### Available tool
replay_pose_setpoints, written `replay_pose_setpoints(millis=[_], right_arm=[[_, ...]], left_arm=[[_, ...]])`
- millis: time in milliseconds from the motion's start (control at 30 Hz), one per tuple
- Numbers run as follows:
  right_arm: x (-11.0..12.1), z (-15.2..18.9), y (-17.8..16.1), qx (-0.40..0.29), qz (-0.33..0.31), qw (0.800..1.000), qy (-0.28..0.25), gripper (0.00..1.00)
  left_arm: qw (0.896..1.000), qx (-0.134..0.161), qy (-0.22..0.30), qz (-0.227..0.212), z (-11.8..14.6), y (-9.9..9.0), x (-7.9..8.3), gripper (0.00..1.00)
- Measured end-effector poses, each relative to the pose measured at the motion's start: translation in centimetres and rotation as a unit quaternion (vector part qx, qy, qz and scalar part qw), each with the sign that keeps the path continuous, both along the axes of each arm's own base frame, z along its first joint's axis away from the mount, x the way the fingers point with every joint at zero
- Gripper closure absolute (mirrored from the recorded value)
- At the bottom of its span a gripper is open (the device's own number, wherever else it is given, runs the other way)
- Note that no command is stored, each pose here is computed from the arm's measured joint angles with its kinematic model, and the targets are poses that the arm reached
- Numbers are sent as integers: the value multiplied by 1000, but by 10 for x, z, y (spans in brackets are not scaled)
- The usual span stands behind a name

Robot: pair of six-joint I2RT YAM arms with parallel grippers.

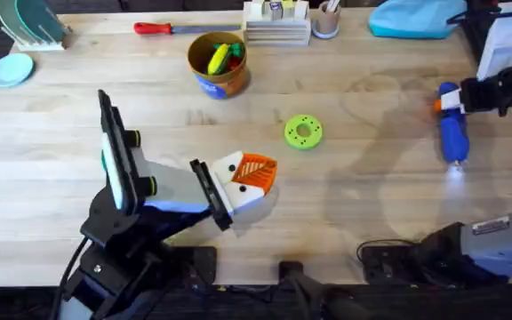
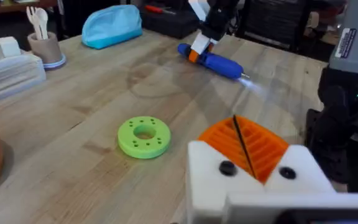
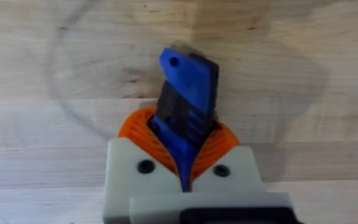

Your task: Pick up the gripper from the table and insert it into the empty holder that is missing its gripper. Then pick up a screw, insert it into the mounting hole, and use the screwdriver to tighten it. Finally, clean up the table by picking up the vegetable and placing it into the bucket.

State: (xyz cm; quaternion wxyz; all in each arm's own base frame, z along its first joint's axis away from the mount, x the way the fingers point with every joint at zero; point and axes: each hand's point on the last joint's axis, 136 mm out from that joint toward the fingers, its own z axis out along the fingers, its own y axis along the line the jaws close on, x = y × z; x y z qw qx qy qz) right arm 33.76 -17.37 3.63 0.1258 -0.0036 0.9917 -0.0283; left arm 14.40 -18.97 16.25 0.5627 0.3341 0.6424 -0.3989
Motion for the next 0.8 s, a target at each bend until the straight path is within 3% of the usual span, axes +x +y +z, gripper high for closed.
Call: replay_pose_setpoints(millis=[433, 633, 800], right_arm=[[-20, 13, 9, 13, -32, 999, 27, 983], [-11, 87, 4, -36, -40, 996, -77, 983], [-11, 168, 14, -73, -48, 977, -197, 983]], left_arm=[[1000, 0, 0, 0, 0, 0, 0, 995], [1000, 0, 0, 0, 0, 0, 0, 995], [1000, 0, 0, 0, 0, 0, 0, 995]])
